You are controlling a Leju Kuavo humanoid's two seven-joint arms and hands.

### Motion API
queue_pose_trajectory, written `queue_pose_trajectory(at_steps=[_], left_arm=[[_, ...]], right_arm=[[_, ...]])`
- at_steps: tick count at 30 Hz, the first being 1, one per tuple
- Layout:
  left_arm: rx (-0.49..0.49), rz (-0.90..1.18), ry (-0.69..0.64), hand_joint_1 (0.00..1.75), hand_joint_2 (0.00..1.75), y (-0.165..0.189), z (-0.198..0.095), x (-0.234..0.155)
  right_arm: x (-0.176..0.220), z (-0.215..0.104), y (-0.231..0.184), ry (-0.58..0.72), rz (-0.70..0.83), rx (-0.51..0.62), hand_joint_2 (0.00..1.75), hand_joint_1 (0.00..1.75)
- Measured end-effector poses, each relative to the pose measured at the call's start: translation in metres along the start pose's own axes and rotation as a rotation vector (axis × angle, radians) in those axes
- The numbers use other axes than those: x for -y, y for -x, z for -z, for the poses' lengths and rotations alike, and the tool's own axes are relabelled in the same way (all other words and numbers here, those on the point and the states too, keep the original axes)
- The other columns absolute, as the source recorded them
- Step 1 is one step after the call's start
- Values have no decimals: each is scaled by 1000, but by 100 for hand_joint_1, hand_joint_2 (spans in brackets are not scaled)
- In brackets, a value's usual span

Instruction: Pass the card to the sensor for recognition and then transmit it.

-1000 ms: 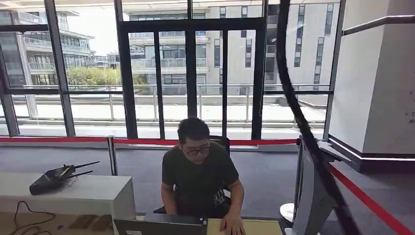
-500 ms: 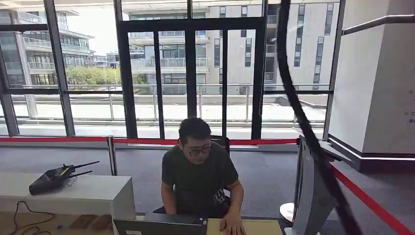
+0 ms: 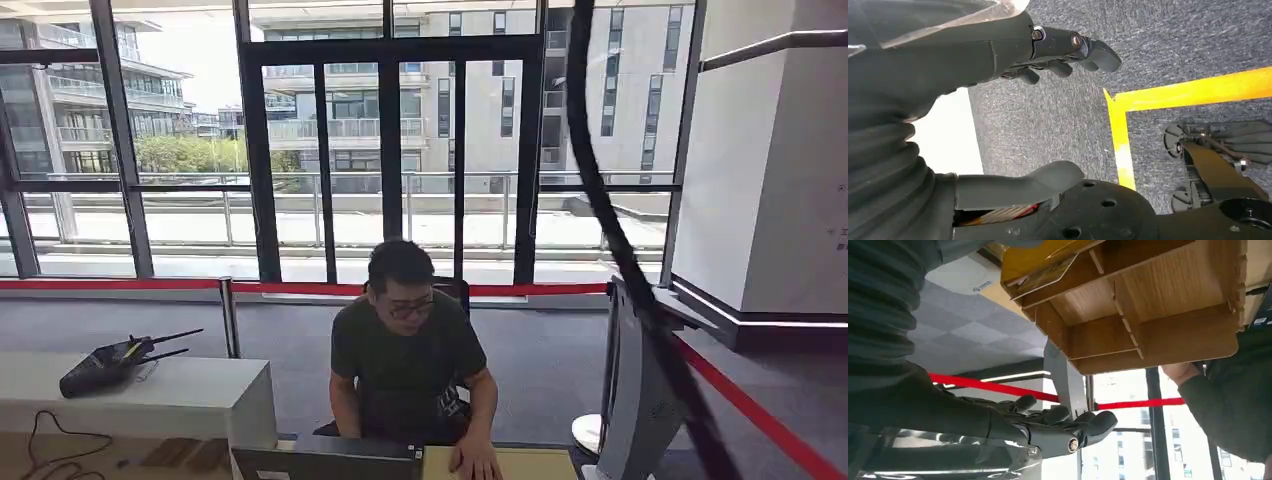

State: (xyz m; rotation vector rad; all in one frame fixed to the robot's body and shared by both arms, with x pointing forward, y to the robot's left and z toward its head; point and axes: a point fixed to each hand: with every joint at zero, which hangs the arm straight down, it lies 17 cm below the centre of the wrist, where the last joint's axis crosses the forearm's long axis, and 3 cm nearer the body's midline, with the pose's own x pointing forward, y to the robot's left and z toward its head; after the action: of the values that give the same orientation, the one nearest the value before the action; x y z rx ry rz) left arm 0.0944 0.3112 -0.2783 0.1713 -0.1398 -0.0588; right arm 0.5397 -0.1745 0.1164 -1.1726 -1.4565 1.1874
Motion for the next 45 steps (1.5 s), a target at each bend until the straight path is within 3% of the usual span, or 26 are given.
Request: queue_pose_trajectory(at_steps=[13, 23, 24, 35, 45], left_arm=[[-12, 1, 0, 0, 175, 2, 0, 0], [-18, -4, -10, 0, 175, 3, 0, -2], [-17, -4, -10, 0, 0, 3, 0, -2], [-10, 15, -3, 0, 0, 3, 1, -6], [-11, 24, 3, 0, 0, 3, 1, -5]], right_arm=[[-12, 0, 9, -30, -43, -17, 175, 0], [-22, 7, 42, -63, -108, -77, 175, 0], [-23, 7, 45, -67, -114, -83, 175, 0], [-39, -1, 83, -119, -169, -160, 175, 0], [-47, -3, 77, -142, -178, -130, 175, 0]])
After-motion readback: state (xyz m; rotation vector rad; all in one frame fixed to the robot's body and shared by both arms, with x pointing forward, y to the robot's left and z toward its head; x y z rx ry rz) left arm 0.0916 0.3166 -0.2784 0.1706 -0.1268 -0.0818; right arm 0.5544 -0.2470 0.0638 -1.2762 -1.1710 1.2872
